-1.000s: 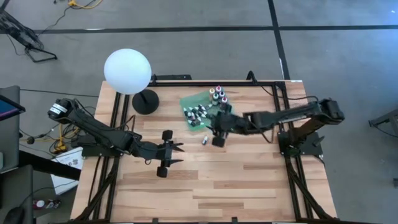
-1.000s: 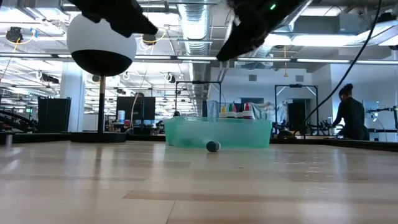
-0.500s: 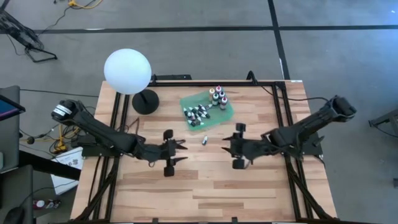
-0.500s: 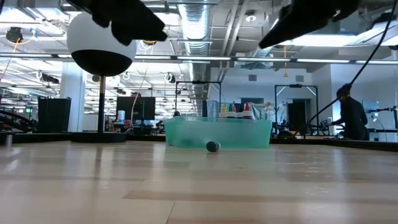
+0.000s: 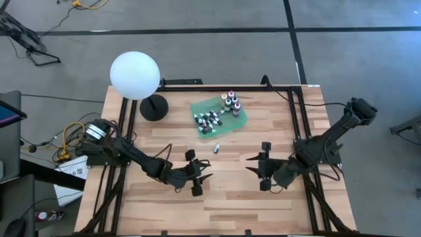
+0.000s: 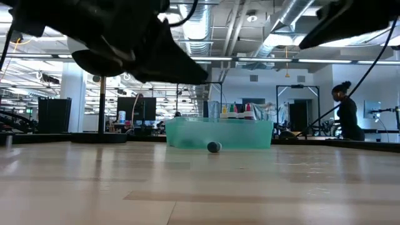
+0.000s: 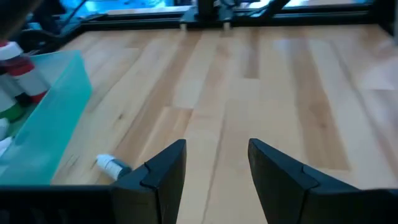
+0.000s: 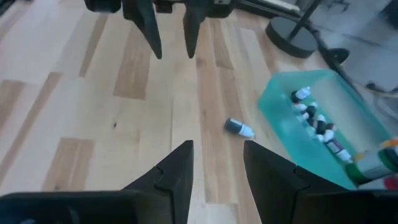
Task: Pick & Place food coloring
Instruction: Put the blue food coloring bottle into the green bin
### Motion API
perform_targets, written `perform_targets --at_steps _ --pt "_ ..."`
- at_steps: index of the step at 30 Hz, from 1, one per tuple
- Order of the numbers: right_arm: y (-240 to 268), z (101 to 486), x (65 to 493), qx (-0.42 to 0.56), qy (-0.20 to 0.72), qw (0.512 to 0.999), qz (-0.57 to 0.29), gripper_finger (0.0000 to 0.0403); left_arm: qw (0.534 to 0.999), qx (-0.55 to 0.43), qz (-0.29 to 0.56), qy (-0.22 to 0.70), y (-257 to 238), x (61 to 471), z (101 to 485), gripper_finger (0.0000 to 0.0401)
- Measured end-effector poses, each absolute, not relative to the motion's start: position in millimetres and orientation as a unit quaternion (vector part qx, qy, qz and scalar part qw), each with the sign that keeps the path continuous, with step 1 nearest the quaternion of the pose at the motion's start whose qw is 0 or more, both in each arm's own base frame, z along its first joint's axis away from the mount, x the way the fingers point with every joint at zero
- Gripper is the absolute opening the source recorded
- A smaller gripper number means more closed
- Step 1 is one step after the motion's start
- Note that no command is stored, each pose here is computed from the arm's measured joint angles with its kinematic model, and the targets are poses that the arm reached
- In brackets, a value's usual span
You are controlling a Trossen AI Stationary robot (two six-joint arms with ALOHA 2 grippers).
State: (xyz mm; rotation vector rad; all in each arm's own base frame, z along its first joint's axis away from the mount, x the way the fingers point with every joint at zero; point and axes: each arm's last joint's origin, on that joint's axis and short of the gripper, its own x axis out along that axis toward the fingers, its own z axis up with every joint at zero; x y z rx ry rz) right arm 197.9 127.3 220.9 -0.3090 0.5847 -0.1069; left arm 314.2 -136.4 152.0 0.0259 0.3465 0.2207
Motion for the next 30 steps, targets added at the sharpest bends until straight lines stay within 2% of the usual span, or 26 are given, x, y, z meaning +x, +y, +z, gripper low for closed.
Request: perform_targets --at_steps 6,15,30 --pt "127.4 218.7 194.6 -0.162 0.279 0.944 -0.072 0.0134 0.97 -0.003 0.175 0.17 -130.3 328.2 133.5 0.0168" --pt "127.3 218.9 194.7 -0.16 0.278 0.944 -0.072 0.0134 0.956 -0.088 0.204 0.191 -107.9 349.7 107.1 0.0168" --pt "127.6 218.8 194.6 -0.156 0.279 0.945 -0.071 0.0134 0.937 -0.093 0.265 0.206 -86.8 355.1 88.5 0.0169"
